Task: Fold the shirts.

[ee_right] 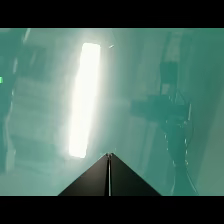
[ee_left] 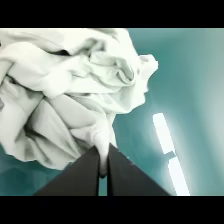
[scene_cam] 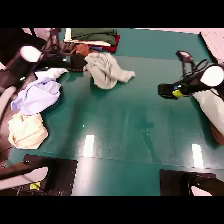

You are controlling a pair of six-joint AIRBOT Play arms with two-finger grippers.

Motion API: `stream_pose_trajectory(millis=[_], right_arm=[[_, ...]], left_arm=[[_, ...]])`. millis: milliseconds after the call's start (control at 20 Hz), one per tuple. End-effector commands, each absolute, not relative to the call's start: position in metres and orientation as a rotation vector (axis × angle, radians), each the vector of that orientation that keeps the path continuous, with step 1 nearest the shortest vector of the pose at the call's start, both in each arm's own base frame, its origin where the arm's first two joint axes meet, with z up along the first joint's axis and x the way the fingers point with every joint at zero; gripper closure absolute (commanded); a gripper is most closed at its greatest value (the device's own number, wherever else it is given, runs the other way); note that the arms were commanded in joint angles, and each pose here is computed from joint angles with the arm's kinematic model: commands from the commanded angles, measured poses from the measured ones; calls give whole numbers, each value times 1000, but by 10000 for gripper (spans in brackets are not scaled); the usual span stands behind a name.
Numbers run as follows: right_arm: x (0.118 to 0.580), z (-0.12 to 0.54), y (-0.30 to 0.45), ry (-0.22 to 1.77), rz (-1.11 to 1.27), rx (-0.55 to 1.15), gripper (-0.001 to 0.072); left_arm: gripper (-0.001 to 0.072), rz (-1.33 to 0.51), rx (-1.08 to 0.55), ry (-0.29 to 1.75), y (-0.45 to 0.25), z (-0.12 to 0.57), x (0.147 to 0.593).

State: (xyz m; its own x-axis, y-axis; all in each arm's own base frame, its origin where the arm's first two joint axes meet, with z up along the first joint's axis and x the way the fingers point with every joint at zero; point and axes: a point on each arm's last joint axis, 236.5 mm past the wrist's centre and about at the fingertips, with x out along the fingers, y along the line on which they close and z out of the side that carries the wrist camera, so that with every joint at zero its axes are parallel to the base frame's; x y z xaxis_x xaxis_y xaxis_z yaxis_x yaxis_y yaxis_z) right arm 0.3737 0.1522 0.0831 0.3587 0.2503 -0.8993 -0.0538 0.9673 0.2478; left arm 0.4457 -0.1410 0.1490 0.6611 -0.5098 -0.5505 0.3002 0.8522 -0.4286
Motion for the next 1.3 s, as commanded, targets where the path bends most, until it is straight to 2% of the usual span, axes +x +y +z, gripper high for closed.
stream_pose_trajectory(millis=[0,200,350,400,450,500,700,850,1000,1250], right_arm=[[382,100,113,1141,125,242,688],[365,115,86,1156,130,246,688],[342,108,100,1264,191,272,685],[336,104,115,1300,250,272,570],[331,100,133,1332,306,279,239],[326,95,154,1364,372,278,-5],[310,70,270,1374,712,209,6],[317,56,352,1293,879,263,6],[333,46,398,1280,932,261,8],[342,28,428,1293,1085,101,8]], left_arm=[[682,-505,-307,851,-143,145,339],[682,-506,-295,1026,-137,100,244],[681,-524,-259,1184,-133,70,203],[681,-524,-246,1206,-131,63,199],[681,-516,-239,1208,-129,60,200],[681,-503,-234,1191,-127,60,204],[681,-492,-237,1161,-126,62,212],[681,-492,-238,1159,-126,62,212],[681,-494,-239,1175,-126,61,209],[681,-494,-239,1175,-126,61,209]])
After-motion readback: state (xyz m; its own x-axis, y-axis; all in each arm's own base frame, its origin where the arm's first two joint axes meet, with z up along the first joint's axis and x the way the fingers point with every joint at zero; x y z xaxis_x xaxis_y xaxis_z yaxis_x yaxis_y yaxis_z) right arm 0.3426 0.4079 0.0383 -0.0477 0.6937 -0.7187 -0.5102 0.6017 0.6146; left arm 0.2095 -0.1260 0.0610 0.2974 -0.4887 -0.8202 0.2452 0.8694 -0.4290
